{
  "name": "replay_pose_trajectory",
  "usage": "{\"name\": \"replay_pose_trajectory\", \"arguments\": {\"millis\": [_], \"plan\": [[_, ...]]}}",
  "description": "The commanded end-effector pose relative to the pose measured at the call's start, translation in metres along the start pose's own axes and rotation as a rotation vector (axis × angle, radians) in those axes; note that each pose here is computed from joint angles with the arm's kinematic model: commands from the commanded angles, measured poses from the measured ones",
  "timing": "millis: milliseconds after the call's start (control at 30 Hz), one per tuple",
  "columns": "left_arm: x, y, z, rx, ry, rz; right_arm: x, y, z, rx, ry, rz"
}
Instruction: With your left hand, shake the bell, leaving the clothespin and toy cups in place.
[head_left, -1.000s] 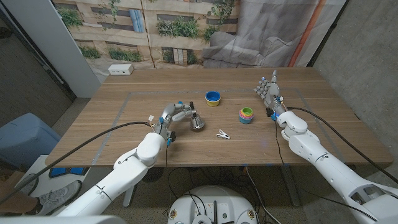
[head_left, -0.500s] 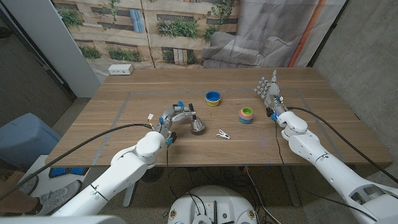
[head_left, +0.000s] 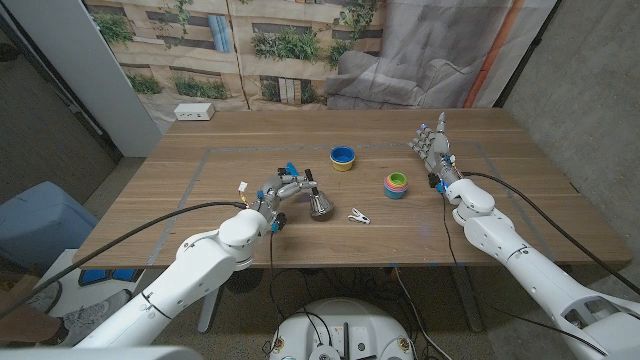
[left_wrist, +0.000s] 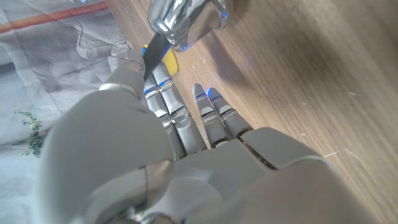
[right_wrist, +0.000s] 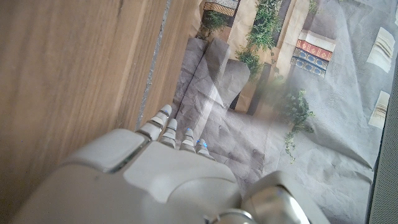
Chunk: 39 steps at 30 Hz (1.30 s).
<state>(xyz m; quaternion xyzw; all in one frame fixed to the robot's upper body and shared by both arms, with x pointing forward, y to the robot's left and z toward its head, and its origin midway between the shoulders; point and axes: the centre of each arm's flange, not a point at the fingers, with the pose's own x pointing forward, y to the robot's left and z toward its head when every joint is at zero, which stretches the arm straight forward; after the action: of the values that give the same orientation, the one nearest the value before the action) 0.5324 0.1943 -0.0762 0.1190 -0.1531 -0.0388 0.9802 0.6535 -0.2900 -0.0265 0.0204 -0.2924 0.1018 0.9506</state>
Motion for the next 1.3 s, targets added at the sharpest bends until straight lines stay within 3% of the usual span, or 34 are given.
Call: {"name": "replay_pose_trajectory", "arguments": {"millis": [33,200,333,633,867,1067,1233,1300], "plan": [[0.003,-0.001,0.015,0.12,-0.228,-0.003,0.0,0.001,0.0,0.0,0.0,0.001],[0.004,-0.001,0.018,0.219,-0.366,-0.005,0.0,0.0,0.0,0.0,0.0,0.001],[0.006,0.001,0.012,0.277,-0.45,-0.006,0.0,0.0,0.0,0.0,0.0,0.001],[0.019,0.012,-0.004,0.392,-0.583,0.01,0.0,0.0,0.0,0.0,0.0,0.001],[0.028,0.017,-0.008,0.472,-0.715,0.033,0.0,0.0,0.0,0.0,0.0,0.001],[0.029,0.015,-0.004,0.563,-0.888,0.036,0.0,0.0,0.0,0.0,0.0,0.001],[0.028,0.012,-0.003,0.593,-0.949,0.031,0.0,0.001,0.0,0.0,0.0,0.001],[0.027,0.011,-0.004,0.599,-0.947,0.023,0.0,0.001,0.0,0.0,0.0,0.001]]}}
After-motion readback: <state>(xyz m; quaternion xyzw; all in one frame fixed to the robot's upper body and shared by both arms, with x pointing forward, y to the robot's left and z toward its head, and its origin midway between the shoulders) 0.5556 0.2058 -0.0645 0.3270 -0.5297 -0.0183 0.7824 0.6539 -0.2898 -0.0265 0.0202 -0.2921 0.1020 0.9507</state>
